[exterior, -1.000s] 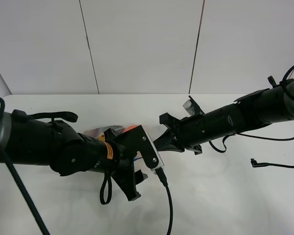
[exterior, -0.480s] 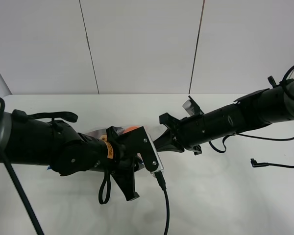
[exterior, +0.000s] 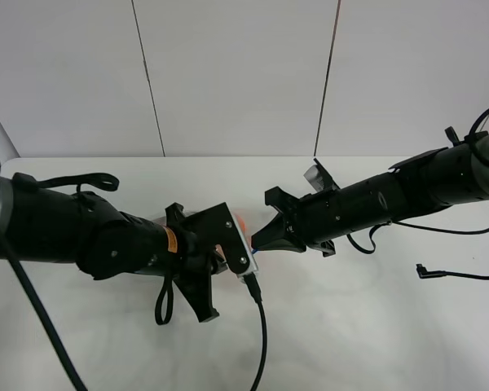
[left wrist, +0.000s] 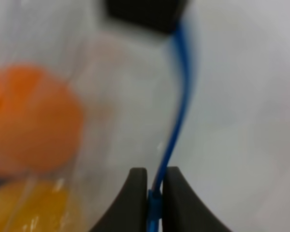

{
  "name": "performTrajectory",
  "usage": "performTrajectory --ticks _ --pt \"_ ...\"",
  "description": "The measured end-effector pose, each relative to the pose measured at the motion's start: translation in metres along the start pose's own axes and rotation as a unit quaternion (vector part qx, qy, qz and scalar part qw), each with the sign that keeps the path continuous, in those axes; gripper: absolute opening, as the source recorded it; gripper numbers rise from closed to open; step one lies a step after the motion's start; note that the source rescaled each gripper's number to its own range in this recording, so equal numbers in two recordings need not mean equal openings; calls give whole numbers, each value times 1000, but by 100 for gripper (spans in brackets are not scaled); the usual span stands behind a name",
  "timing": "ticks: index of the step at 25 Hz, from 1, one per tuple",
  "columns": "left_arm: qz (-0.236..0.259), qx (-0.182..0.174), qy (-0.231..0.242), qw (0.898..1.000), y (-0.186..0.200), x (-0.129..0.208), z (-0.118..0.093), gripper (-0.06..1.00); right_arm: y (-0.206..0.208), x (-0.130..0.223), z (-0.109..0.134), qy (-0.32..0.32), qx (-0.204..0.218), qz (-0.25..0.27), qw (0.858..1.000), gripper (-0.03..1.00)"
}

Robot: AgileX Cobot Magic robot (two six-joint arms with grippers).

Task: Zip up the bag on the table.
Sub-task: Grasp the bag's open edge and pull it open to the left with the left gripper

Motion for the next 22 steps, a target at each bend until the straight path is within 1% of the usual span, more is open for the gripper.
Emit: performTrajectory --ticks 3,6,11,15,17,22 --pt "26 -12 31 999 1 23 18 0 0 -1 1 -1 -1 -3 1000 0" --pt "47 -23 47 998 3 42 32 0 0 -1 1 -1 -3 -4 1000 0" --pt "87 -22 53 995 8 74 46 0 0 -2 1 -1 -3 -6 1000 0" --pt "111 -35 85 990 14 100 60 0 0 -2 2 -1 -4 -7 1000 0" --pt "120 -39 98 987 17 110 65 0 -1 -2 2 1 -3 -8 1000 0" --pt "143 -35 124 981 22 129 69 0 -1 -2 2 4 1 -12 1000 0"
Point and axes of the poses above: a point on each arm's last joint axis where the gripper is mounted, y pointing back along that axis away from the gripper, z along the wrist's bending axis when the last joint is at zero, x = y × z, the point moved 3 cm from there along -y, pointing out along that axis toward the gripper, and after that the axes turned 14 degrees about -y, right-handed, at the moved point
